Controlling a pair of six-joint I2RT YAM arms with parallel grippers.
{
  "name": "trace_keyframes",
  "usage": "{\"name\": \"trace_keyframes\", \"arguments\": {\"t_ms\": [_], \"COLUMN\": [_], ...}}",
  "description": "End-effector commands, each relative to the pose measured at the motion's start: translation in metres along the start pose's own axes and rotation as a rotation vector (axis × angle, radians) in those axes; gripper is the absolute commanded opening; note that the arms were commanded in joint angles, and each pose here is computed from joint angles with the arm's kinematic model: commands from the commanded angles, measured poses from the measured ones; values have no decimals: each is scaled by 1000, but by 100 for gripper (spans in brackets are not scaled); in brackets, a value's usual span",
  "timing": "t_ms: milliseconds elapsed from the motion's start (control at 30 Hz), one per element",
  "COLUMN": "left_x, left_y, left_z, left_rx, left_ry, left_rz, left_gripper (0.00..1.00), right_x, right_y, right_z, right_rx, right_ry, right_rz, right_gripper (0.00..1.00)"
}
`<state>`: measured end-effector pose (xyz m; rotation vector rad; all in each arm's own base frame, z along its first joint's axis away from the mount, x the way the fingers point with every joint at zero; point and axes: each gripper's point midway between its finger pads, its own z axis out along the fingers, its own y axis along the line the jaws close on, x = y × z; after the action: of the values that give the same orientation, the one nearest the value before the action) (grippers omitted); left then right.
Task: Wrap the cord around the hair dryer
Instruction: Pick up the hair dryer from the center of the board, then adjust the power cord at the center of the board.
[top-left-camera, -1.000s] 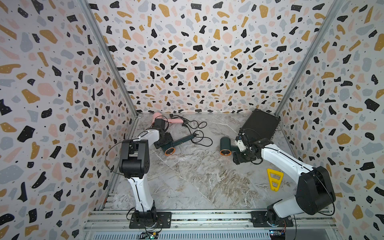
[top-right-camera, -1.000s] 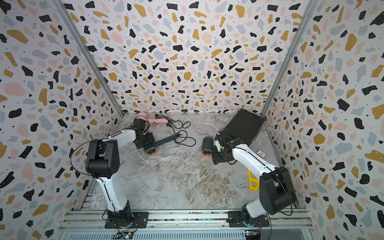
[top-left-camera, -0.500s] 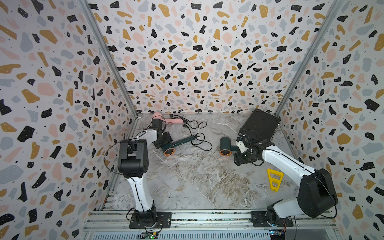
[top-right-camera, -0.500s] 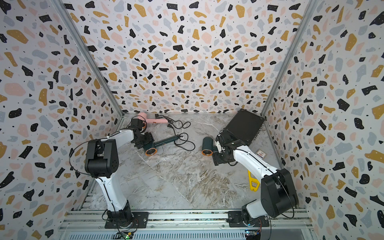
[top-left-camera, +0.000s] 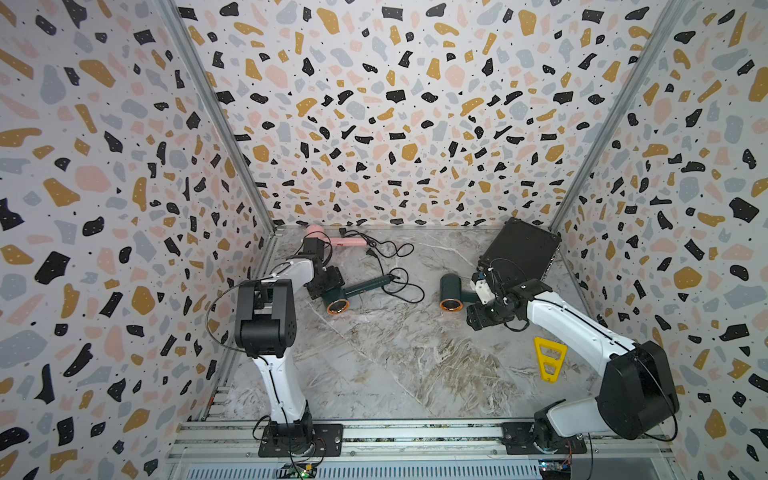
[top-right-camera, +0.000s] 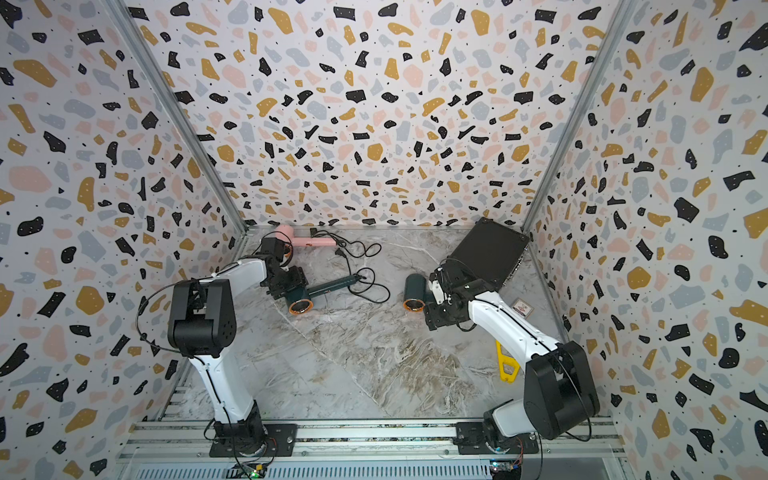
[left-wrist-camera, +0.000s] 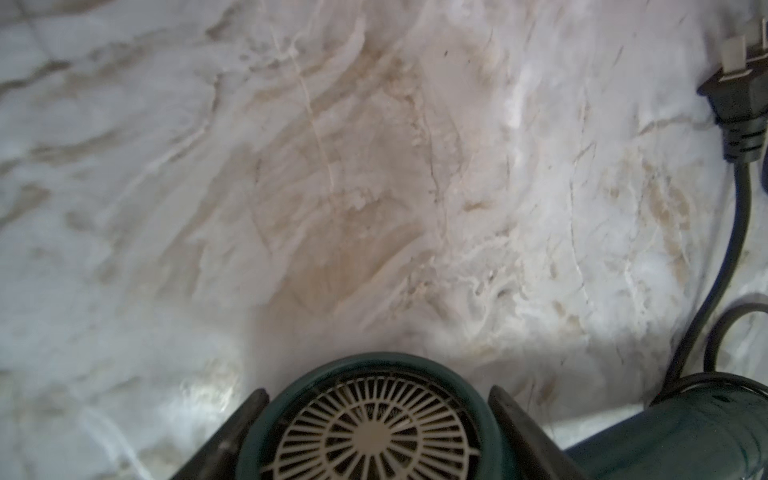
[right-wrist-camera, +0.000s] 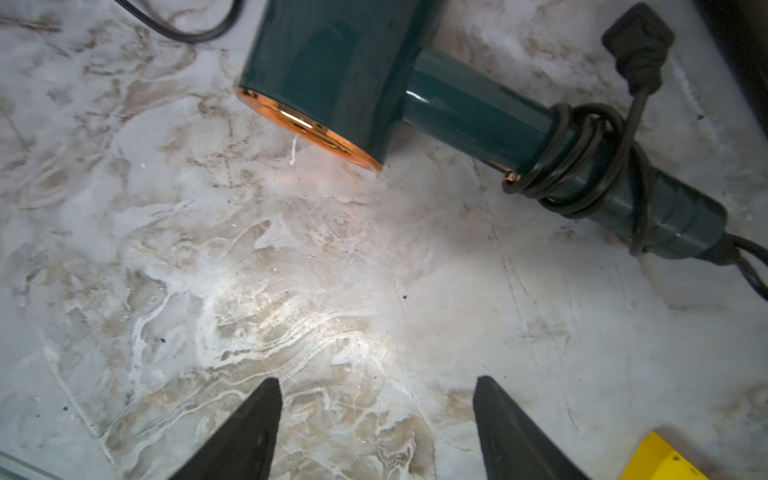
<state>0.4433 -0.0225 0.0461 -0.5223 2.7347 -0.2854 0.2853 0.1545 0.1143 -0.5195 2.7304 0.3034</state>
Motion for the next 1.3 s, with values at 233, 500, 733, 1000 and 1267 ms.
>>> {"name": "trace_keyframes", "arguments": {"t_ms": [233,500,733,1000,1267], "left_x": [-4,32,31,28,28], "left_y": [-51,-94,-90,-108,-113], "left_z": [-157,-234,-273,-306,-320], "left_rx": [200,472,430,523,549], "left_ry": [-131,-103,-190,-229,-250], "left_rz": [160,256,320,329,336], "left_gripper": [0,0,0,0,0], "right_x": [-69,-85,-98,-87,-65], "right_y": [50,94,111,122,105], "right_z": [-47,-50,-76,-71,-35], "right_rx": [-235,-512,-609,-669,-580], "right_ry": [-268,-530,-691,-748,-682], "right_rz": [-160,-296,-383,-488,-447], "right_gripper": [59,50,41,68,76]}}
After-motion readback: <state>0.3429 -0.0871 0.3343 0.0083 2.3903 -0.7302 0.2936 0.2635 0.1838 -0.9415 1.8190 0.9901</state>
